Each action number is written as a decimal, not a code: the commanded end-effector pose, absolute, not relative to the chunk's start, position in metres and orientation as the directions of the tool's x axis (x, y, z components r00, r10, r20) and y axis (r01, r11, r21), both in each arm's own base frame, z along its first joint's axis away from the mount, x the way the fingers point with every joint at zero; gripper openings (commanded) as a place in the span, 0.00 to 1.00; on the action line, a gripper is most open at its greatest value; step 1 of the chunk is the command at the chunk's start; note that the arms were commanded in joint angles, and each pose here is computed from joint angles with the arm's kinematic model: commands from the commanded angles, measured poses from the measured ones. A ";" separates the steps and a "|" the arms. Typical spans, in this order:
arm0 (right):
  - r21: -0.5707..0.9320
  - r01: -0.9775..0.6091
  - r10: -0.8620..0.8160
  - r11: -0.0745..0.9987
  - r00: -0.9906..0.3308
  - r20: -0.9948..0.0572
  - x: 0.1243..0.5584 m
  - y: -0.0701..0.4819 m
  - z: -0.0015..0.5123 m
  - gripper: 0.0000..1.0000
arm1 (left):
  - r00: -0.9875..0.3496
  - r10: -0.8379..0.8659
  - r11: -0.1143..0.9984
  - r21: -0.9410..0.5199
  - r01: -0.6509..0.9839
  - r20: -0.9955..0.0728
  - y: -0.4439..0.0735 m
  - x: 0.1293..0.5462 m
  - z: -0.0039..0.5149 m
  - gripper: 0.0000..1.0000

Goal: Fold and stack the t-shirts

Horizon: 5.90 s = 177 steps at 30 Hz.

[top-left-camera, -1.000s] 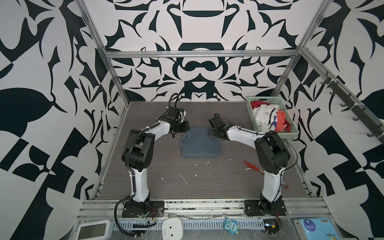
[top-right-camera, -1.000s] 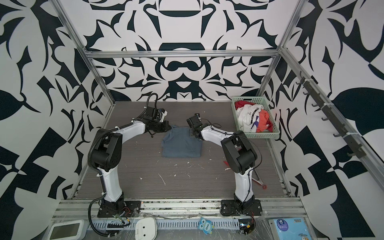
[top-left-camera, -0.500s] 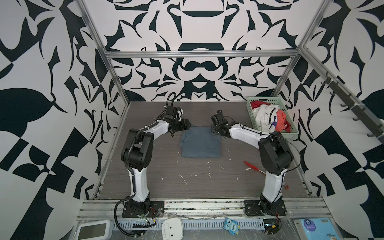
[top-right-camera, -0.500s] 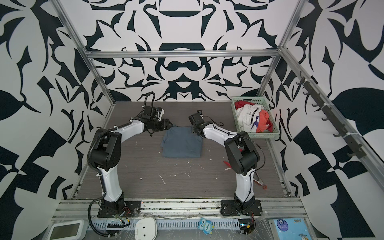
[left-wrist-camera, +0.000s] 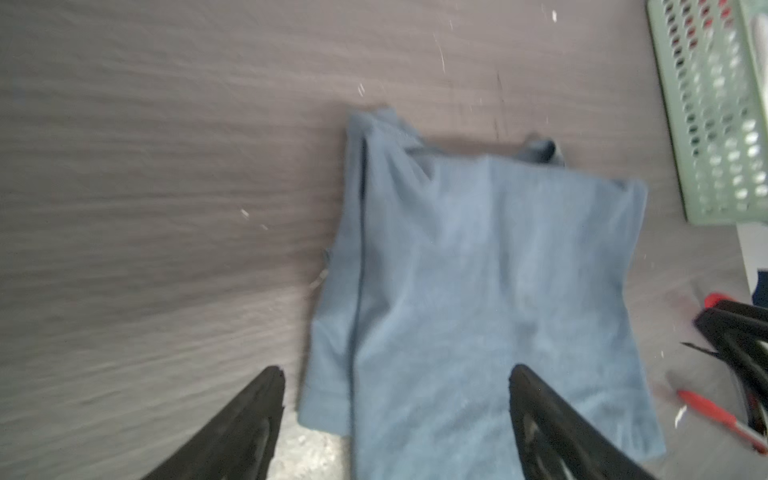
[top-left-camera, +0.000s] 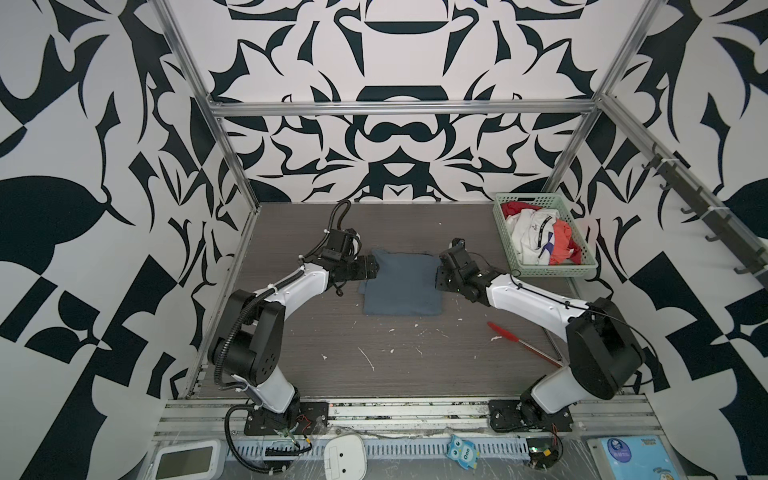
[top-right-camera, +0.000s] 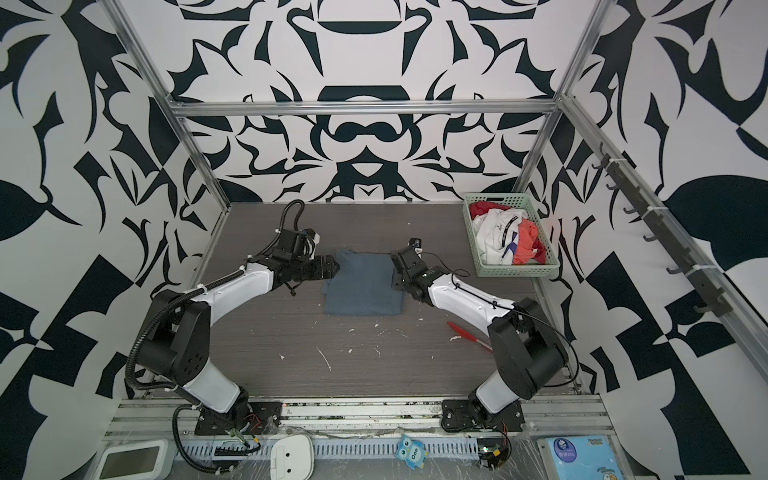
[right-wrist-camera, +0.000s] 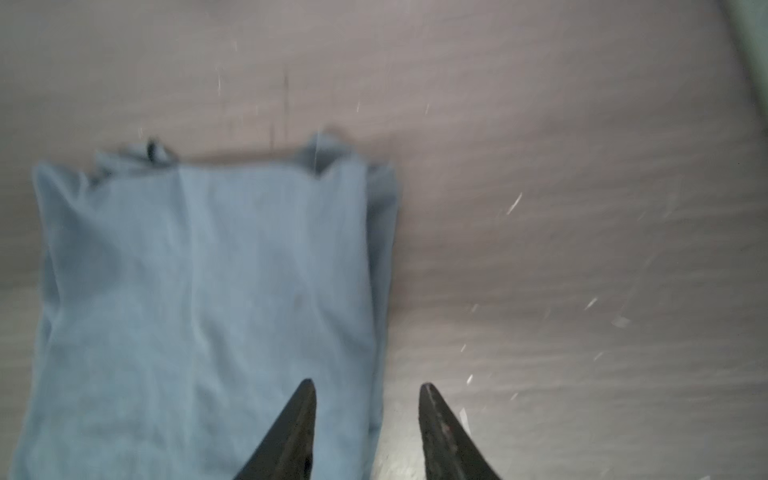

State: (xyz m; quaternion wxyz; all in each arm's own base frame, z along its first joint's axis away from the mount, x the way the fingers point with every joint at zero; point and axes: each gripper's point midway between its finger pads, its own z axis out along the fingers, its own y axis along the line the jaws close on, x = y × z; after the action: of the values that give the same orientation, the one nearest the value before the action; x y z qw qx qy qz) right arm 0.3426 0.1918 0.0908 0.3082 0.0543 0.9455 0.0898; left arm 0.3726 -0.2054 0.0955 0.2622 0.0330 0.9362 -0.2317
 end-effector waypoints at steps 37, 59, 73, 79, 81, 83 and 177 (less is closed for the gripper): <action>0.224 0.168 0.274 0.960 -0.730 -0.626 0.436 0.188 0.092 0.57 | -0.872 -0.073 0.890 -0.426 0.162 -0.484 -0.233 0.450 0.078 0.80; 0.248 0.131 0.252 0.960 -0.792 -0.557 0.456 0.208 0.072 0.53 | -0.856 -0.155 0.893 -0.441 0.092 -0.492 -0.218 0.434 0.087 0.81; 0.284 0.165 0.284 0.944 -0.846 -0.450 0.366 0.186 0.047 0.54 | -0.931 -0.178 0.845 -0.535 0.021 -0.317 -0.212 0.363 0.055 0.91; 0.249 0.153 0.250 0.956 -0.870 -0.424 0.357 0.199 0.023 0.46 | -0.949 -0.193 0.779 -0.627 0.006 -0.248 -0.231 0.361 0.042 0.91; 0.246 0.165 0.257 0.955 -0.875 -0.410 0.355 0.199 0.014 0.43 | -0.956 -0.195 0.755 -0.656 -0.002 -0.221 -0.237 0.360 0.036 0.91; 0.242 0.171 0.257 0.955 -0.884 -0.390 0.352 0.200 0.003 0.41 | -0.962 -0.199 0.725 -0.689 -0.018 -0.184 -0.244 0.359 0.031 0.91; 0.130 0.243 0.249 0.961 -0.564 -0.787 0.363 0.100 0.221 0.66 | -0.833 -0.221 0.972 -0.043 -0.231 -0.508 0.191 0.588 0.051 0.00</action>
State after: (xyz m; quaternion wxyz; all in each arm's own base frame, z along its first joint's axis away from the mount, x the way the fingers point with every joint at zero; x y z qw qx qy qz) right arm 0.3635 0.1087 0.1977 0.4227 0.1230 0.8978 0.0077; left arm 0.5895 0.1930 0.0560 0.2703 -0.1069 0.9566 0.0175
